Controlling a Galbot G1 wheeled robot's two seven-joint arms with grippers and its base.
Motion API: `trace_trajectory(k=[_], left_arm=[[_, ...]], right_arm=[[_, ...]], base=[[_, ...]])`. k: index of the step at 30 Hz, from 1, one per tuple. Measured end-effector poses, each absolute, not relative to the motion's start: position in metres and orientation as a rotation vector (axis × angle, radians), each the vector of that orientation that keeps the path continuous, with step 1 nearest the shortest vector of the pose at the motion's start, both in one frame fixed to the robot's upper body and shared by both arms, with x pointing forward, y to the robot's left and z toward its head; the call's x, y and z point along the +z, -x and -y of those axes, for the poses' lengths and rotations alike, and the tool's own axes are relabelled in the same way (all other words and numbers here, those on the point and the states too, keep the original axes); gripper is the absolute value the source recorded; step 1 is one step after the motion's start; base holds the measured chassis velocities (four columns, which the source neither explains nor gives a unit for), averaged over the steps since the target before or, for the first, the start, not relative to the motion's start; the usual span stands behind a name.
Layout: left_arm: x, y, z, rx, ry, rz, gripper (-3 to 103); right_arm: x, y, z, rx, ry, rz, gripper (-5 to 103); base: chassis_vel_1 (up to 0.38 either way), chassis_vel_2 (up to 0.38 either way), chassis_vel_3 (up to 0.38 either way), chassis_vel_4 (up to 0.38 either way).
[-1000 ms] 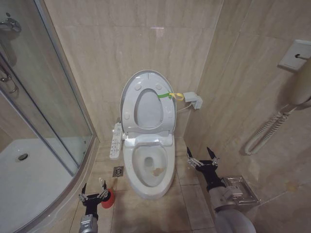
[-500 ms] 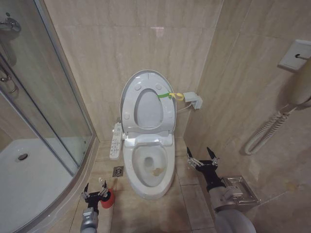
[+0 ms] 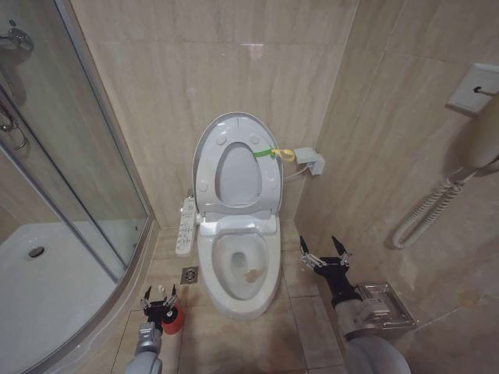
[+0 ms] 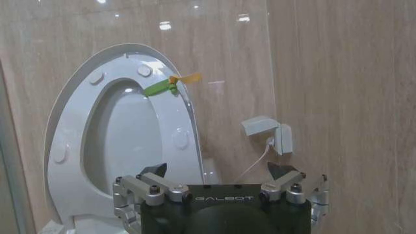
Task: Open the toilet lid, clean the toilet bowl with a toilet brush, close the toilet lid, and flush.
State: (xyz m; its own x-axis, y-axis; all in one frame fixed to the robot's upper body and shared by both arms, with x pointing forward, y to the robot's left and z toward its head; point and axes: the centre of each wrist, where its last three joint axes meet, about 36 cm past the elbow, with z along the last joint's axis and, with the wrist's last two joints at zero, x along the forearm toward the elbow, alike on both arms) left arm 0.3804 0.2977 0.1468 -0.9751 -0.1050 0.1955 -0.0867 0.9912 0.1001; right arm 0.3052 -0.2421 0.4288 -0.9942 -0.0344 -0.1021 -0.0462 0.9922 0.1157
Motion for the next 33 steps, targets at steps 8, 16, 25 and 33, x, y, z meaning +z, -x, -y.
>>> trace_trajectory(k=[8, 16, 25, 33], left_arm=[[0.141, -0.384, -0.298, -0.120, -0.113, 2.924, 82], [0.137, -0.388, -0.303, -0.125, -0.120, 2.918, 70], [0.134, -0.390, -0.302, -0.121, -0.096, 2.924, 45], [0.130, -0.382, -0.304, -0.126, -0.089, 2.923, 22]], right_arm=[[0.429, -0.305, 0.242, 0.180, 0.062, -3.036, 100], [0.429, -0.305, 0.242, 0.180, 0.062, -3.036, 100], [0.429, -0.305, 0.242, 0.180, 0.062, -3.036, 100], [0.429, -0.305, 0.242, 0.180, 0.062, -3.036, 100]], base=[[0.000, 0.000, 0.000, 0.000], [0.000, 0.000, 0.000, 0.000], [0.000, 0.000, 0.000, 0.000], [0.000, 0.000, 0.000, 0.000]])
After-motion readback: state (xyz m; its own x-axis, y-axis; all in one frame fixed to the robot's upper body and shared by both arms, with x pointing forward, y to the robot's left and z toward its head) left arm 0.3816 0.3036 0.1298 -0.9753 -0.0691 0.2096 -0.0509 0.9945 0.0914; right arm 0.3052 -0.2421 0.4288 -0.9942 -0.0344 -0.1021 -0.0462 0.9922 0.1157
